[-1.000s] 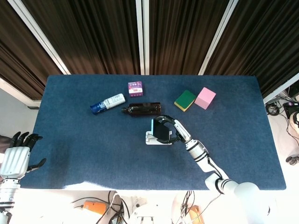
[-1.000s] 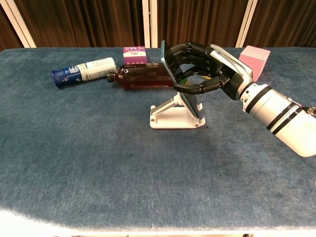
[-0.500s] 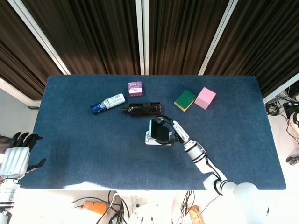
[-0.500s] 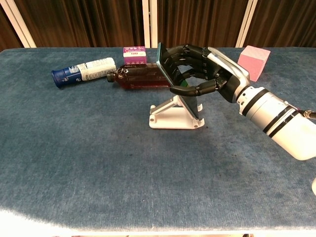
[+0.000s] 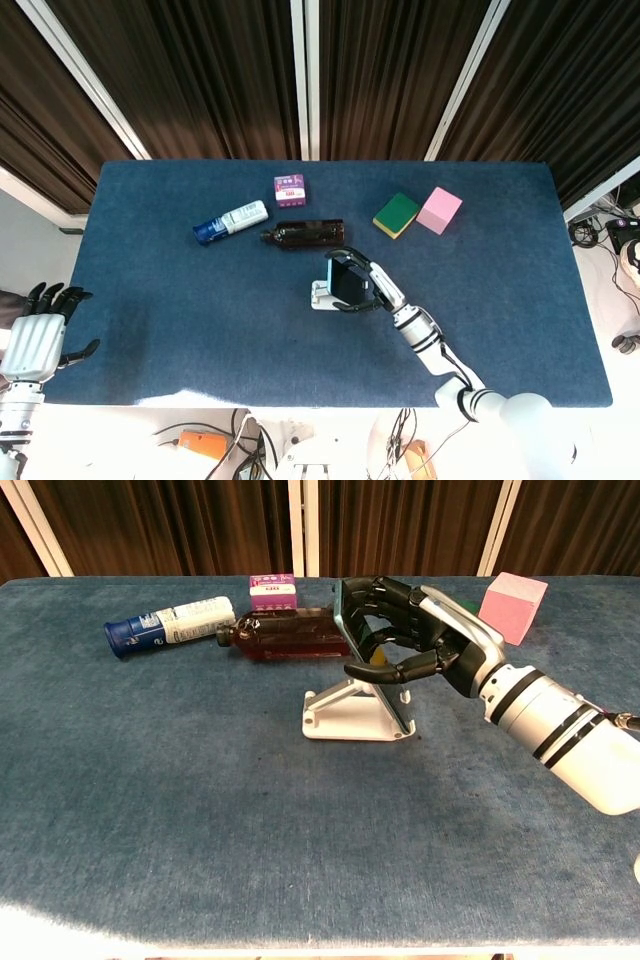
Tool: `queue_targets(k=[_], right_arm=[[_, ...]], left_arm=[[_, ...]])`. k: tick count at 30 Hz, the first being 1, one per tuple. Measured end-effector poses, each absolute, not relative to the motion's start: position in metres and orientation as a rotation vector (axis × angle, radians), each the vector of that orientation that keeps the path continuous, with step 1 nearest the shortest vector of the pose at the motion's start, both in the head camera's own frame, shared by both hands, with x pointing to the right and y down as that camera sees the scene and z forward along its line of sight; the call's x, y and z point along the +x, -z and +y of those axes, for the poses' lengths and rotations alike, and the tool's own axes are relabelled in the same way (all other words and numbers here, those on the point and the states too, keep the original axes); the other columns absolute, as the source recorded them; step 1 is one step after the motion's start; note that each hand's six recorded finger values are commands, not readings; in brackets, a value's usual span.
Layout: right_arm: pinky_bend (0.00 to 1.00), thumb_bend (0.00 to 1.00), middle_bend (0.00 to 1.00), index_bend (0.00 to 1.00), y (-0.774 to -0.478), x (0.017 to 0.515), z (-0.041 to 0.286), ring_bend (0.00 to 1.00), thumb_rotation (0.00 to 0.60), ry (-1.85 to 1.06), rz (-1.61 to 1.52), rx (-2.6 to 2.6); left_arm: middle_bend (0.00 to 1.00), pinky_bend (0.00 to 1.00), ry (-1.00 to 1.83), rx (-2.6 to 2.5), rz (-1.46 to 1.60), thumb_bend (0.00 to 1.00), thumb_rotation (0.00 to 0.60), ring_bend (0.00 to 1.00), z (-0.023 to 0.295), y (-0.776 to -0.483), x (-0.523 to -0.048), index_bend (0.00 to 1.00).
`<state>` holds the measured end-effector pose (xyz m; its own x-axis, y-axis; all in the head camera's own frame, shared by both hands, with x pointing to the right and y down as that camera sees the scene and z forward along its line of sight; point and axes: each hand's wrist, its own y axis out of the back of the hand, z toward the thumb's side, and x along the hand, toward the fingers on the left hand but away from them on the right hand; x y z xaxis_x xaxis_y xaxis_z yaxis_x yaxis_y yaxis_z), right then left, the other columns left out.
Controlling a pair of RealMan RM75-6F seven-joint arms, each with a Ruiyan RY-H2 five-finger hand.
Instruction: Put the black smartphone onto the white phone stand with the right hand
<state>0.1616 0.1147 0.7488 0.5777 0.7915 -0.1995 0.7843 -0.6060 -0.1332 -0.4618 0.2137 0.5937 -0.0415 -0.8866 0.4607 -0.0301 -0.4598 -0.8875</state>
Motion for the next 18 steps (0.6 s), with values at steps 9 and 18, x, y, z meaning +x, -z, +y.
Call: queue_targets(k=[9,18], right_arm=[[0.28,0.28,0.23,0.20,-0.736,0.170,0.108,0.13,0.600,-0.324,-1.379,-2.705],[0.23,0.28,0.23,0.19,-0.707,0.212,0.091,0.10,0.600,-0.485,-1.265,-2.379]], left_arm=[[0.19,0.00,1.578,-1.541,0.994,0.13,0.600,0.09,0.213,-0.592,-0.462,0.24],[0.19,0.00,1.566,-1.543,0.998,0.13,0.600,0.09,0.208,-0.591,-0.461,0.24]])
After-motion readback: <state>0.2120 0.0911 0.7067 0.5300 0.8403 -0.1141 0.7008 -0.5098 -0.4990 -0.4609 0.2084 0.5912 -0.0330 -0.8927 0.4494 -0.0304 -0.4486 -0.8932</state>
